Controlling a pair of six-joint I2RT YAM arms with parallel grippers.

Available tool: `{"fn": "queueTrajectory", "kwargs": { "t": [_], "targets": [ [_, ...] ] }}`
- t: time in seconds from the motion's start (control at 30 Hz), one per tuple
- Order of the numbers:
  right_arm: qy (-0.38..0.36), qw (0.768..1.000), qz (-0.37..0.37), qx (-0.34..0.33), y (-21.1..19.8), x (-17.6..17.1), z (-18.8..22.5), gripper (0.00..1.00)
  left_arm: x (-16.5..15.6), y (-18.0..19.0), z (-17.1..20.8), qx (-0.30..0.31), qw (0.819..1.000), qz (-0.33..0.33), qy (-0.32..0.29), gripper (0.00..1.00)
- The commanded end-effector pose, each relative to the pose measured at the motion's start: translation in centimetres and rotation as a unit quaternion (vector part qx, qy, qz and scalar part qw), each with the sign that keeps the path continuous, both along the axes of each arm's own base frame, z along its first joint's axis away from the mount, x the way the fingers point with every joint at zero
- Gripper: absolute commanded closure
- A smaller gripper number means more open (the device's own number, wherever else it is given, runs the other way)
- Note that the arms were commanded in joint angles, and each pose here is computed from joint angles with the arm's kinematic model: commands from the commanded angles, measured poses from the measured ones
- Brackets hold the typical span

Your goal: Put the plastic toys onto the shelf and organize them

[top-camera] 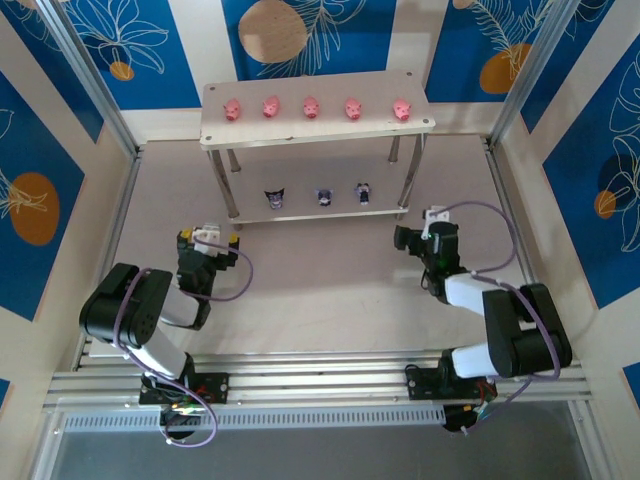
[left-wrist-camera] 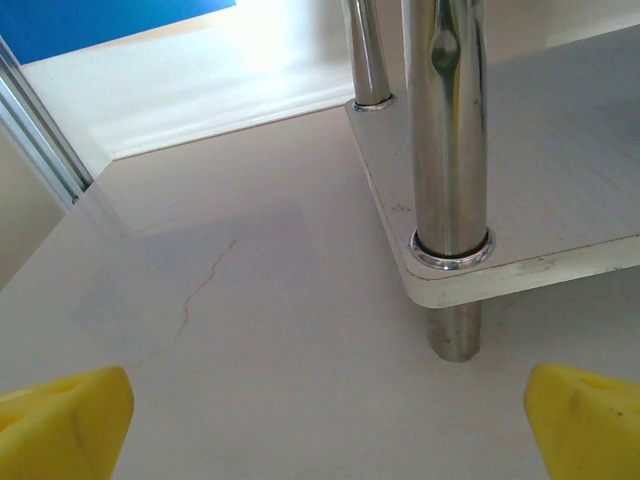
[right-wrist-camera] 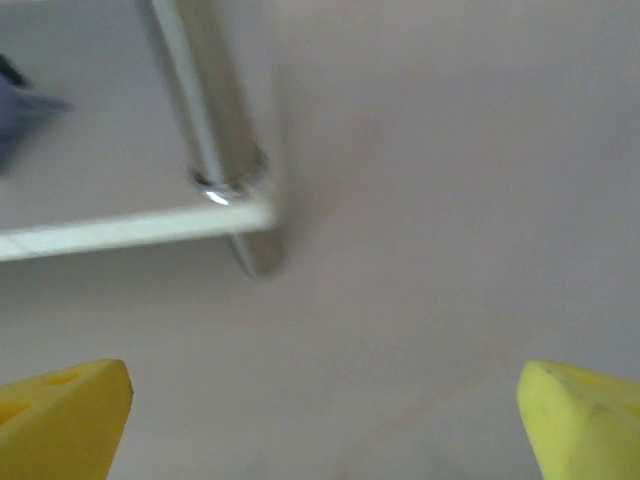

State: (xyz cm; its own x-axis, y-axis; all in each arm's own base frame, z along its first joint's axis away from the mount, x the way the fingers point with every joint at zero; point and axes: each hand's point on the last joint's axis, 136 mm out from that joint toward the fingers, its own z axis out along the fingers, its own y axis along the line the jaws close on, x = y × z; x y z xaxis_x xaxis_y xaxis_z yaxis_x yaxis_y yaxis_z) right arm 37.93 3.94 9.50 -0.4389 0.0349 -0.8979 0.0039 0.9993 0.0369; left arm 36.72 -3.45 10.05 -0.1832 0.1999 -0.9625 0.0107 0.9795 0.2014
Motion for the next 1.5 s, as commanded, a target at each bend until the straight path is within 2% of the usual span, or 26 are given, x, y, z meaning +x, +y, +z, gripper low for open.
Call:
{"fn": "queueTrajectory", "kwargs": {
  "t": [0.0, 0.13, 0.23, 0.3, 0.4, 1.47],
  "targets": [
    [-0.054, 0.995, 0.043, -0.079, 1.5, 1.9, 1.5, 0.01, 0.0, -0.3, 0.6, 0.001, 1.000, -0.010, -0.016, 0.00],
    [-0.051, 0.998, 0.036, -0.030, 0.1, 1.5, 1.4, 0.01, 0.1, -0.3, 0.7, 0.001, 1.000, -0.008, -0.016, 0.00],
    [-0.082, 0.996, 0.013, 0.025, -2.0, 1.2, 0.7, 0.01, 0.1, -0.2, 0.6, 0.001, 1.000, -0.006, -0.014, 0.00],
    [-0.049, 0.999, 0.000, 0.021, -2.3, 0.9, -0.3, 0.01, 0.1, -0.2, 0.6, 0.001, 1.000, -0.005, -0.012, 0.00],
    [-0.038, 0.999, -0.016, 0.032, -3.1, 1.6, -0.4, 0.01, 0.4, 0.0, 0.5, -0.001, 1.000, 0.000, -0.007, 0.00],
    [-0.045, 0.998, -0.021, 0.027, -3.2, 1.6, -0.1, 0.01, 1.0, 0.1, 0.2, -0.001, 1.000, 0.006, 0.010, 0.00]
  ]
}}
